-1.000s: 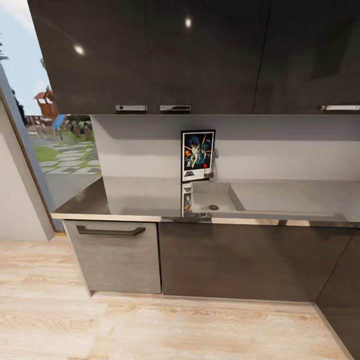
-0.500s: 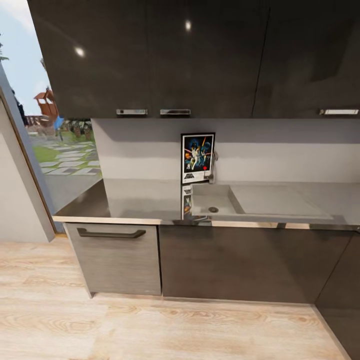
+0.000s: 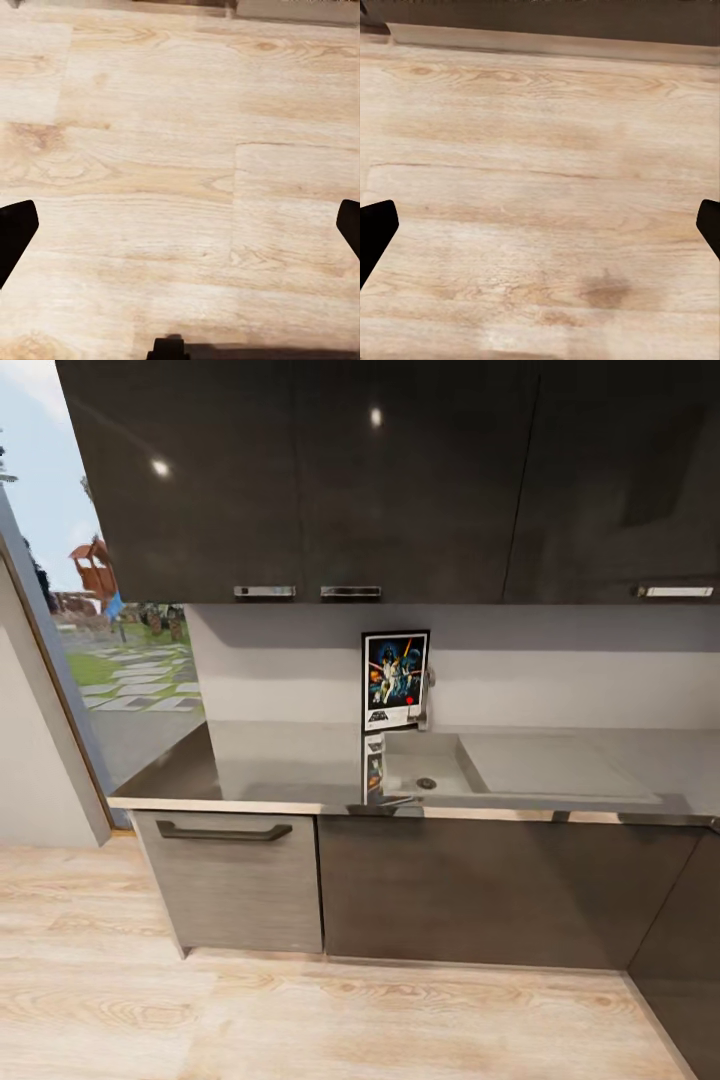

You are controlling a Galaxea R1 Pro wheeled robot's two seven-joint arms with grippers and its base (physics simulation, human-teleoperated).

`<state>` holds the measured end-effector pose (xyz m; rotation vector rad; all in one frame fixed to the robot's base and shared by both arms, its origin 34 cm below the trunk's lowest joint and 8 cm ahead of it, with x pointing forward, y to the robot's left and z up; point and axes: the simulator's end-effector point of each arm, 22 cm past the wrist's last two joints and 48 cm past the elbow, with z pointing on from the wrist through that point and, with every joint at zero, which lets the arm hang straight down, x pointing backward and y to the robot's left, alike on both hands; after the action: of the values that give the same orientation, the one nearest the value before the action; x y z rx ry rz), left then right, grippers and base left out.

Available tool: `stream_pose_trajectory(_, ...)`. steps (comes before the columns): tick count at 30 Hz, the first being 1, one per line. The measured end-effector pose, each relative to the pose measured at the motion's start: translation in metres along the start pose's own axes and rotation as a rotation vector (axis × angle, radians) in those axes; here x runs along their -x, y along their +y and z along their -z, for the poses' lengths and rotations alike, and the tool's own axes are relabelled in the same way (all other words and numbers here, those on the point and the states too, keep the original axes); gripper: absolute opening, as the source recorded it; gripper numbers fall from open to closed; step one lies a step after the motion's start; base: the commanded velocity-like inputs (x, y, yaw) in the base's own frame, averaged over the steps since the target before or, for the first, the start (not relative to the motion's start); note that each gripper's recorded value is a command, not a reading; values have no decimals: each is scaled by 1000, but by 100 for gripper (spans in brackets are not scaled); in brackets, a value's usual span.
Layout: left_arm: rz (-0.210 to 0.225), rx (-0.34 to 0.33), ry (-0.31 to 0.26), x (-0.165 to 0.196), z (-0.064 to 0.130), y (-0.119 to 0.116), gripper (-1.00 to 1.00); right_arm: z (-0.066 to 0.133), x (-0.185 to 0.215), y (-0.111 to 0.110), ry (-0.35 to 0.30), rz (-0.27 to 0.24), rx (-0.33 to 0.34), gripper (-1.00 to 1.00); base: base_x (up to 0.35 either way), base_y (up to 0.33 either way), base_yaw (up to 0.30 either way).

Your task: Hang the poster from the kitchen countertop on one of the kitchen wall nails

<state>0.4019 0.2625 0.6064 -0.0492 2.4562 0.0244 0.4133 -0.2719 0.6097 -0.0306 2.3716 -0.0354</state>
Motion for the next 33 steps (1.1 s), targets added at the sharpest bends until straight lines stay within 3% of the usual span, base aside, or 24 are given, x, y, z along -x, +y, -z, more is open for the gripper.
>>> stream_pose_trajectory(22, 0, 0, 1, 14, 24, 0, 100, 23, 17, -1, -1, -1, -1, 100, 0, 0, 0)
stream_pose_trajectory(33, 0, 0, 1, 14, 24, 0, 100, 23, 17, -2, -2, 0, -2, 100, 0, 0, 0)
